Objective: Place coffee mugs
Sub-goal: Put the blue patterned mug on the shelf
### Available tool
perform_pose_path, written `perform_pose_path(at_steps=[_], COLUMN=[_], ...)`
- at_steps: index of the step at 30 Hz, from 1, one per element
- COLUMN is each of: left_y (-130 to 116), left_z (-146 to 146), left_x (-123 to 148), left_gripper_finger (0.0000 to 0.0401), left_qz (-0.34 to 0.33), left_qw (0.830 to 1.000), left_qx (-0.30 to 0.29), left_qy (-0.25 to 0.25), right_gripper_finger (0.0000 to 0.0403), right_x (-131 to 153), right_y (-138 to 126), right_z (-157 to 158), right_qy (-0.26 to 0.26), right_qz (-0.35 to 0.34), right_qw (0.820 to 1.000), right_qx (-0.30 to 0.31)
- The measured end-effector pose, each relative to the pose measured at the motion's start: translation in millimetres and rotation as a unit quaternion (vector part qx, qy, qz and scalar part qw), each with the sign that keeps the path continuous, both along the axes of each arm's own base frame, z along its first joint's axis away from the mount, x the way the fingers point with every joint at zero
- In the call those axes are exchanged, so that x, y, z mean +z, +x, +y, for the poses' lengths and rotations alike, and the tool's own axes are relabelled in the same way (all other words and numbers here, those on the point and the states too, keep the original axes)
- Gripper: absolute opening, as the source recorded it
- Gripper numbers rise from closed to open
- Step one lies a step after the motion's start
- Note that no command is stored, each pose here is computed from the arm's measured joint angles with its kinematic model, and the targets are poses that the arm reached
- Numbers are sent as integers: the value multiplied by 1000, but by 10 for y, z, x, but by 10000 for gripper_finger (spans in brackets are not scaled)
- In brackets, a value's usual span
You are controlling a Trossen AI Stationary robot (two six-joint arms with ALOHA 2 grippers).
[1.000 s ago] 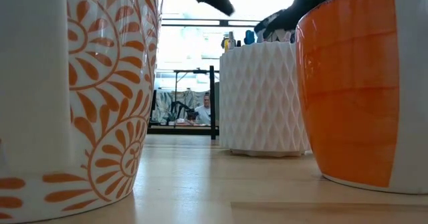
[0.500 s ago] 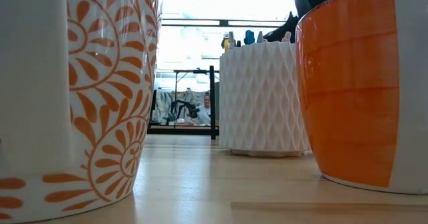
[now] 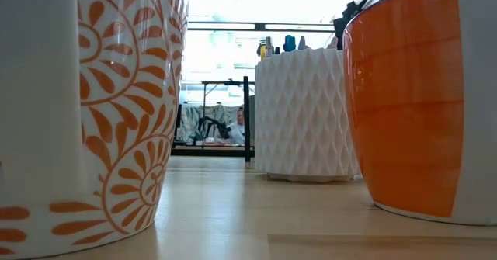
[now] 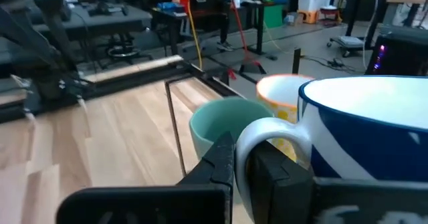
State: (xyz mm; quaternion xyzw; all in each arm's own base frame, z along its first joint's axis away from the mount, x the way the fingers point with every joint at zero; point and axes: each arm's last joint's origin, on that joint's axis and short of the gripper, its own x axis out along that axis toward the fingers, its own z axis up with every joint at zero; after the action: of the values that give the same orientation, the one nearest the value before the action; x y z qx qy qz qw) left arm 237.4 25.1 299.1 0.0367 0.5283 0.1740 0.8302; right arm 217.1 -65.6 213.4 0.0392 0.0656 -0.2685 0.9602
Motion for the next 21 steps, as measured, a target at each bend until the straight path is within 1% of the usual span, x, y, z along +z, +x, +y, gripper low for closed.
perform_pose_path(at_steps=[9, 15, 21], left_y=[7, 6, 5], left_z=[2, 7, 8], left_x=[-18, -18, -18], left_gripper_finger=[90, 90, 90], left_qz=[-6, -5, -2], left_qw=[1000, 1000, 1000], left_qx=[-6, -2, -8], left_qy=[6, 13, 18], right_gripper_finger=[0, 0, 0], right_x=[-274, -414, -485], right_y=[217, 294, 336], right_z=[-134, -172, -188], right_qy=[-2, 0, 8], right_qz=[0, 0, -11], right_qw=[1000, 999, 999], right_qx=[-21, -39, -46])
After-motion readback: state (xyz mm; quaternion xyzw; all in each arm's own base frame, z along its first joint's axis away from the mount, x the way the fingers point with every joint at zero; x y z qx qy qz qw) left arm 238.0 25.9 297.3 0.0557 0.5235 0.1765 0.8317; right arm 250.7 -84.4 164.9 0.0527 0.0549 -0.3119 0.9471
